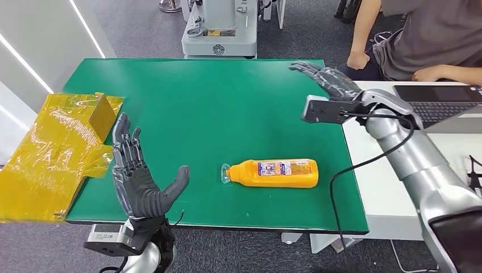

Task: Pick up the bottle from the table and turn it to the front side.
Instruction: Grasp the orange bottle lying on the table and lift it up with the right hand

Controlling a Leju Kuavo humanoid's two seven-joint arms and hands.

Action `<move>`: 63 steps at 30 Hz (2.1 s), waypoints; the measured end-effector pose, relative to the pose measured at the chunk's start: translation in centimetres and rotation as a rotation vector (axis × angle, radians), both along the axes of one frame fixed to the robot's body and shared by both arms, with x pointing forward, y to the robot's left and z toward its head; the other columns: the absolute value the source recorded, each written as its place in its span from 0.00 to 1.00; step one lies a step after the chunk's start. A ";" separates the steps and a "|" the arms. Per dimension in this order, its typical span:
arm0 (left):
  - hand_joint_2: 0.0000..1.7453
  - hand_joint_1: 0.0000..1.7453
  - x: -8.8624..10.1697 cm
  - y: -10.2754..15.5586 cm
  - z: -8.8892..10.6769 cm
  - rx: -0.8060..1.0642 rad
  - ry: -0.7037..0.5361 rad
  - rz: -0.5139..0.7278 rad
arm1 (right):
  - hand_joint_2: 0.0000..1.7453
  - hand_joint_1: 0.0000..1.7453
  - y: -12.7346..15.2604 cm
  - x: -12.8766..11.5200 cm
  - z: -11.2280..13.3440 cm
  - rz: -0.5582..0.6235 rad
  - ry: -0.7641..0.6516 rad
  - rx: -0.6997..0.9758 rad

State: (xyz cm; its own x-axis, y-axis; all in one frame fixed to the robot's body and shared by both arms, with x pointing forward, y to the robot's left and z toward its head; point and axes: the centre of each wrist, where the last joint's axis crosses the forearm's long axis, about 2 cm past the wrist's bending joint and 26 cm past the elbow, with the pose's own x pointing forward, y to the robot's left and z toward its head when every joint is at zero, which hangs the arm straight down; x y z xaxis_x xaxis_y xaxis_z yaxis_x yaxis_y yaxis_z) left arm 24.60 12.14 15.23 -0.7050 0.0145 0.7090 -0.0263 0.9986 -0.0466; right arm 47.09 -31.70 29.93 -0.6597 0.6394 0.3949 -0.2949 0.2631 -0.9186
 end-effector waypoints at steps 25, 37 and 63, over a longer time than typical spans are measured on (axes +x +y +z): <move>1.00 0.00 0.0 0.0 -0.4 -0.002 0.017 -0.015 | 1.00 0.00 6.6 -1.2 -10.8 0.123 0.241 -0.018; 1.00 0.00 0.0 0.2 -0.6 0.003 0.023 -0.011 | 1.00 0.00 6.8 -2.9 -14.7 0.125 0.341 -0.042; 1.00 0.00 0.0 0.2 -0.6 0.004 0.025 -0.009 | 1.00 0.00 4.2 -2.8 -15.0 0.077 0.447 -0.236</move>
State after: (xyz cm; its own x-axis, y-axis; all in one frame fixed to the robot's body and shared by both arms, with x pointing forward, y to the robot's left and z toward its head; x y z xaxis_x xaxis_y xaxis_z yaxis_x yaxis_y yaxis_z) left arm 24.64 12.31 14.58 -0.6870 0.0180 0.7264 -0.0187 0.9989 -0.0424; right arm 44.27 -27.50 14.94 -0.5082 0.7013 0.4999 -0.6827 0.0258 -0.7302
